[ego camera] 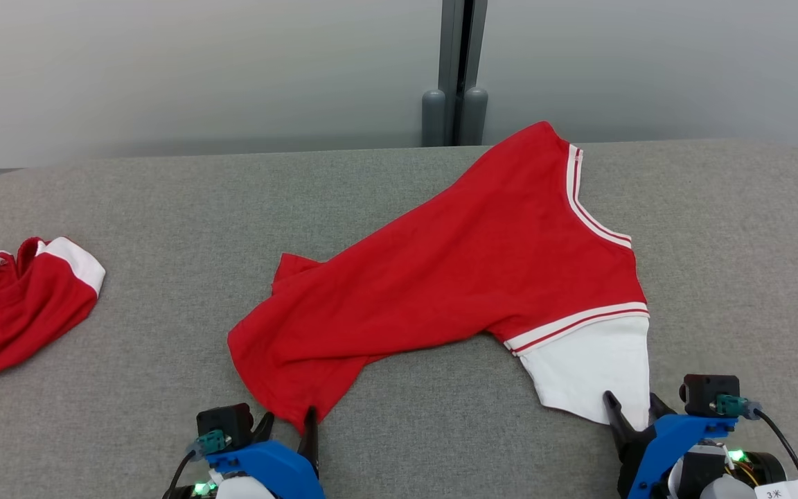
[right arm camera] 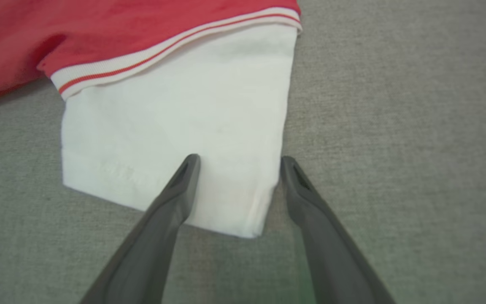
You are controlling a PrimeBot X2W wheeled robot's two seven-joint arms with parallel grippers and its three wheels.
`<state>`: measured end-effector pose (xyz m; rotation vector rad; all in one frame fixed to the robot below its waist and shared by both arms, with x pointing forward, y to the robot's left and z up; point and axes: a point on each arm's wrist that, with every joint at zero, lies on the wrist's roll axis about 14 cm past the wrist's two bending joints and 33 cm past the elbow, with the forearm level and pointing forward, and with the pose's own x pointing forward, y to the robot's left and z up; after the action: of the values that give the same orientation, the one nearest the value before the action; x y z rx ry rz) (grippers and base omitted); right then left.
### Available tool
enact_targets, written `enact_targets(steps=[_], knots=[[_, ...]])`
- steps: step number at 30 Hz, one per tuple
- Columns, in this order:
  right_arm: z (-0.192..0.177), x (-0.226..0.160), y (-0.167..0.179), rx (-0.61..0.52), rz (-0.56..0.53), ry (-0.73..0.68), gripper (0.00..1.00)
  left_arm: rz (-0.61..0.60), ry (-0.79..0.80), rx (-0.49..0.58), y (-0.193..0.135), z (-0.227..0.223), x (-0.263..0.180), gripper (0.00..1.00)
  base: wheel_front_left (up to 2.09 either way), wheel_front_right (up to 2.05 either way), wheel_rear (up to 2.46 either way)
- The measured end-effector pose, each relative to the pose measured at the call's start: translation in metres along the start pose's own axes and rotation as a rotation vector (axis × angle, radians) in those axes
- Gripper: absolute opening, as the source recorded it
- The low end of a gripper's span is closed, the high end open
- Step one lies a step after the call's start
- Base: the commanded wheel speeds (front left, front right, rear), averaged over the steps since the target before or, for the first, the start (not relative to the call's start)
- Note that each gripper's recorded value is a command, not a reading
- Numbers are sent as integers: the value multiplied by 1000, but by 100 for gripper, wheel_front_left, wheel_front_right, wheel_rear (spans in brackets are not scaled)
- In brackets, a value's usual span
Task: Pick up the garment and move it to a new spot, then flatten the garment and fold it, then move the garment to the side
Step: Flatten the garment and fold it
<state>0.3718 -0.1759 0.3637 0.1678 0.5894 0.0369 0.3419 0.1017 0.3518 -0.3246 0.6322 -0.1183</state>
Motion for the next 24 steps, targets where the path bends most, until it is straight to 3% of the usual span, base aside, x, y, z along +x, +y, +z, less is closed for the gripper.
enact_targets(steps=[4,5,6,7,8,9,10,17,24], knots=[[-1,4,4,-11,13,7,100,-11,20,8,-4,-4,4,100,0,0,0],[-3,5,6,-19,19,14,100,-15,25,6,-5,-4,5,88,0,0,0],[-4,5,8,-26,24,21,100,-21,29,7,-6,-5,6,55,0,0,0],[-5,6,10,-30,31,24,80,-32,30,10,-8,-5,7,40,0,0,0],[-5,7,12,-35,38,26,35,-41,24,14,-10,-4,8,0,0,0,0],[-4,8,14,-42,43,26,13,-48,20,15,-12,-3,9,0,0,0,0],[-4,9,15,-45,48,26,0,-56,17,9,-14,-4,10,0,0,0,0],[5,7,14,-6,42,-24,0,-59,-94,-21,-15,14,11,0,0,0,0],[55,-6,-2,8,-5,-211,0,-82,-300,-1,-16,71,2,0,0,0,0]])
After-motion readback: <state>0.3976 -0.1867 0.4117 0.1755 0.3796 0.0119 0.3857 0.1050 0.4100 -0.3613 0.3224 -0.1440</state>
